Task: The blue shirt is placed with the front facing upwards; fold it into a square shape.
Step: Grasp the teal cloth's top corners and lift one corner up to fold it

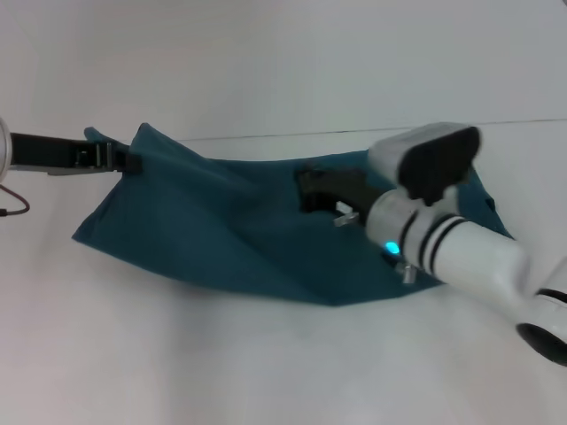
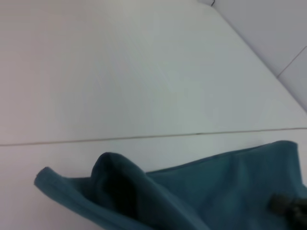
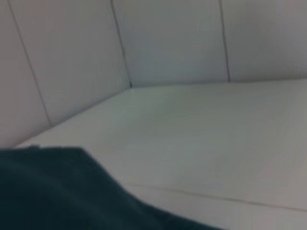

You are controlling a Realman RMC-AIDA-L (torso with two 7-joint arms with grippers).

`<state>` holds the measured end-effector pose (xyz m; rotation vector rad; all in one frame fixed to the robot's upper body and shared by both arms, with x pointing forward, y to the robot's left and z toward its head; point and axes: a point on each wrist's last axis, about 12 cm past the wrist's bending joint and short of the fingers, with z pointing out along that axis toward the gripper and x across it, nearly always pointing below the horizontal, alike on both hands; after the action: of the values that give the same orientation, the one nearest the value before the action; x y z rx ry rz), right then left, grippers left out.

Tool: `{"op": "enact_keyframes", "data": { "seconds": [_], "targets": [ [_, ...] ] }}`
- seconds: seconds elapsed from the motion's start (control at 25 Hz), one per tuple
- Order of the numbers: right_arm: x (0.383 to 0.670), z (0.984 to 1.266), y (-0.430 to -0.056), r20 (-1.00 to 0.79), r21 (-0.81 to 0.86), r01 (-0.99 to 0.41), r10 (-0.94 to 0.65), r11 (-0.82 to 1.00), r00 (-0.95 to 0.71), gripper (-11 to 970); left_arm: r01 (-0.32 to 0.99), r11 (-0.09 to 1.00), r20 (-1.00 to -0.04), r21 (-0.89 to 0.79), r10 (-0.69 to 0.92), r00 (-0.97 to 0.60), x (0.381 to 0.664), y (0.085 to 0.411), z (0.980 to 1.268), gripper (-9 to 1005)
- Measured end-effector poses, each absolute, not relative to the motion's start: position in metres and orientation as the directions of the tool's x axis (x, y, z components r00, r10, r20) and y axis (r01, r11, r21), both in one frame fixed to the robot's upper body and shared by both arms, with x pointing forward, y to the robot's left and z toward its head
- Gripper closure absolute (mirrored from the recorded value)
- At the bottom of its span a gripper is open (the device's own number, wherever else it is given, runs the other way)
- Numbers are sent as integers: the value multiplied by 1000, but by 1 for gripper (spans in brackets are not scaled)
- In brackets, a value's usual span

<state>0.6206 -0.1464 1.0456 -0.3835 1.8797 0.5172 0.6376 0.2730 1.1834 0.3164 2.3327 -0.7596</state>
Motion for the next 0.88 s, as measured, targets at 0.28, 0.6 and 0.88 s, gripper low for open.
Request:
{"op": "enact_keyframes", "data": {
  "seconds": [0.28,0.6,0.88],
  "targets": [
    [616,1044,-114,-905,163,-539,-93,826,-416,944,410,795,-659,-447,17,-752,637,272,1184,971],
    [613,1048,-89,-891,162,-591,-141,790,-432,938,425,778,-673,-463,5,-740,637,272,1187,971],
    [607,1055,-62,-882,136,-667,-217,733,-419,933,441,764,-687,-471,-4,-727,637,272,1189,971]
  ]
}}
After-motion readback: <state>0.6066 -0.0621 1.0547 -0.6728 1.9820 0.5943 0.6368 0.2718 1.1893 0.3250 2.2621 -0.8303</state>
